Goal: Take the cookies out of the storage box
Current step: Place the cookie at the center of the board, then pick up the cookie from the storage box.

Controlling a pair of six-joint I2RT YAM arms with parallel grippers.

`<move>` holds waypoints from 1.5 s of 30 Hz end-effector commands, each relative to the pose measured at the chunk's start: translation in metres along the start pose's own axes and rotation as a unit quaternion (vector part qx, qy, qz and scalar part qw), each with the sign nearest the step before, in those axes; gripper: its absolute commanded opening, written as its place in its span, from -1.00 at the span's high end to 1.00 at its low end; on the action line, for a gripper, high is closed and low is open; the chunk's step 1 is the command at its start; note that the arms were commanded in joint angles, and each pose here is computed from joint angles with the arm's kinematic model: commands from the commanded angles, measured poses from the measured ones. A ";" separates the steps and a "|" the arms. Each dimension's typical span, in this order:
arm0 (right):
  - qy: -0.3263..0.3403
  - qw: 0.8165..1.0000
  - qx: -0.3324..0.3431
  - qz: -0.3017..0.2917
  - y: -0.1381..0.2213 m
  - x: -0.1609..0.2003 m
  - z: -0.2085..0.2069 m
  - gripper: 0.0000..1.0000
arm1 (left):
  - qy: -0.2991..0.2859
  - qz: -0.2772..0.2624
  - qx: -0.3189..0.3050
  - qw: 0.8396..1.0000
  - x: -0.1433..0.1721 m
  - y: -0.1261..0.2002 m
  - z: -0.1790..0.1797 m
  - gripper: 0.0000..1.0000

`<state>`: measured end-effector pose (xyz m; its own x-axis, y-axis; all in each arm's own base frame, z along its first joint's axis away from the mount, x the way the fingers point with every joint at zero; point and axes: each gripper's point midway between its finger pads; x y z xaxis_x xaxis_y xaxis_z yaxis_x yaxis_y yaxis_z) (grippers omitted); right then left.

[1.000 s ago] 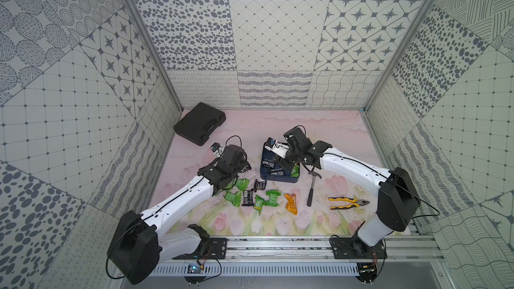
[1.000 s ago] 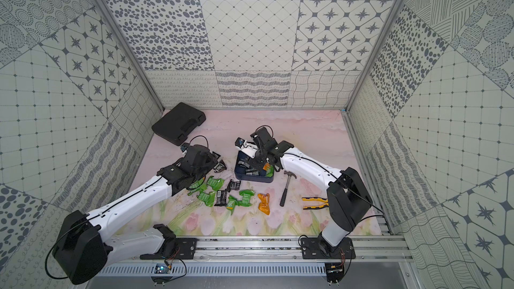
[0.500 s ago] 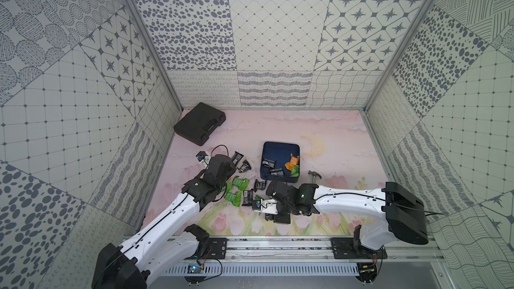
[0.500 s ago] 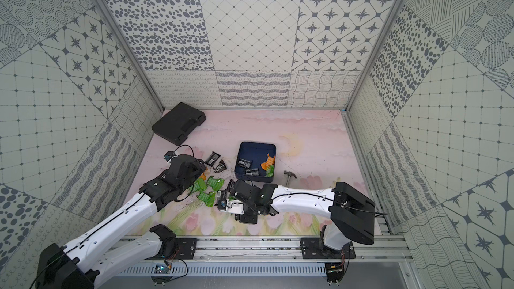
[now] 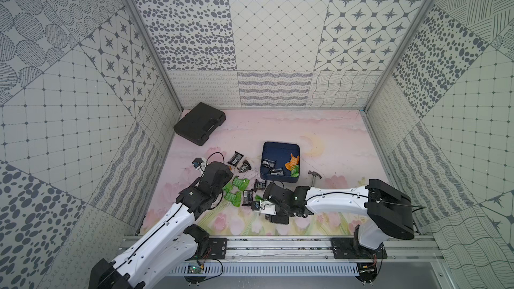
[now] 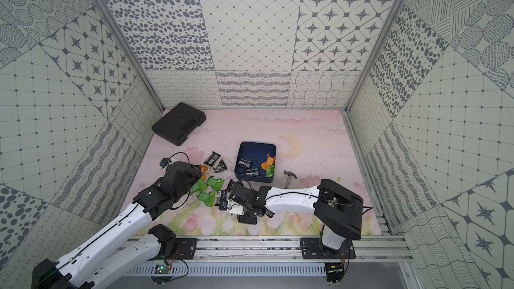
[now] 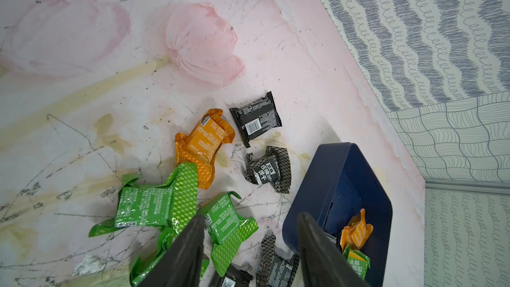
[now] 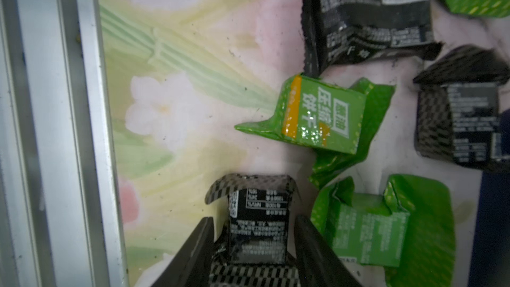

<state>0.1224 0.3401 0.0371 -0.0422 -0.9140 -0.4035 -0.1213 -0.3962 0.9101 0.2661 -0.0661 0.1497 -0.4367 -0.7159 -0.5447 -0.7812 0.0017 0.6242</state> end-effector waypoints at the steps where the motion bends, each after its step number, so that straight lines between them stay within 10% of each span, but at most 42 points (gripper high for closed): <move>1: -0.016 0.997 0.034 -0.072 0.027 -0.033 -0.015 -0.20 | -0.050 -0.002 0.032 0.998 -0.004 0.002 -0.016 -0.17; 6: -0.086 0.980 0.077 -0.165 0.079 -0.061 -0.047 -0.41 | -0.179 -0.021 0.107 0.978 -0.017 0.011 -0.062 -0.23; 10: -0.183 0.949 0.124 -0.225 0.118 -0.063 -0.091 -0.41 | -0.333 -0.011 0.174 0.927 -0.013 0.019 -0.106 -0.28; 20: -0.423 0.844 0.190 -0.269 0.165 0.007 -0.178 -0.41 | -0.640 0.086 0.359 0.674 0.066 0.032 -0.174 -0.32; 29: -0.452 0.825 0.210 -0.265 0.174 0.035 -0.182 -0.39 | -0.833 0.186 0.304 0.424 0.140 -0.016 -0.157 -0.35; 36: -0.464 0.814 0.227 -0.265 0.182 0.049 -0.179 -0.39 | -0.869 0.206 0.293 0.340 0.151 -0.051 -0.161 -0.42; 45: -0.461 0.808 0.245 -0.272 0.193 0.055 -0.178 -0.37 | -0.877 0.279 0.278 0.274 0.153 -0.083 -0.143 -0.37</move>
<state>0.2726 0.2035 0.2029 -0.5599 -0.0949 -0.8231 -0.7166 -0.4432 0.5385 0.3426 -0.2979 0.1148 0.1272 0.9371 -0.3251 -0.2380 0.3470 0.9071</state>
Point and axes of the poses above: each gripper's point midway between its finger pads, its own y axis back along the fingers, its own z axis along the line the jaws close on, x = y × z, and after that the axes turned 2 degrees about -y, right-handed
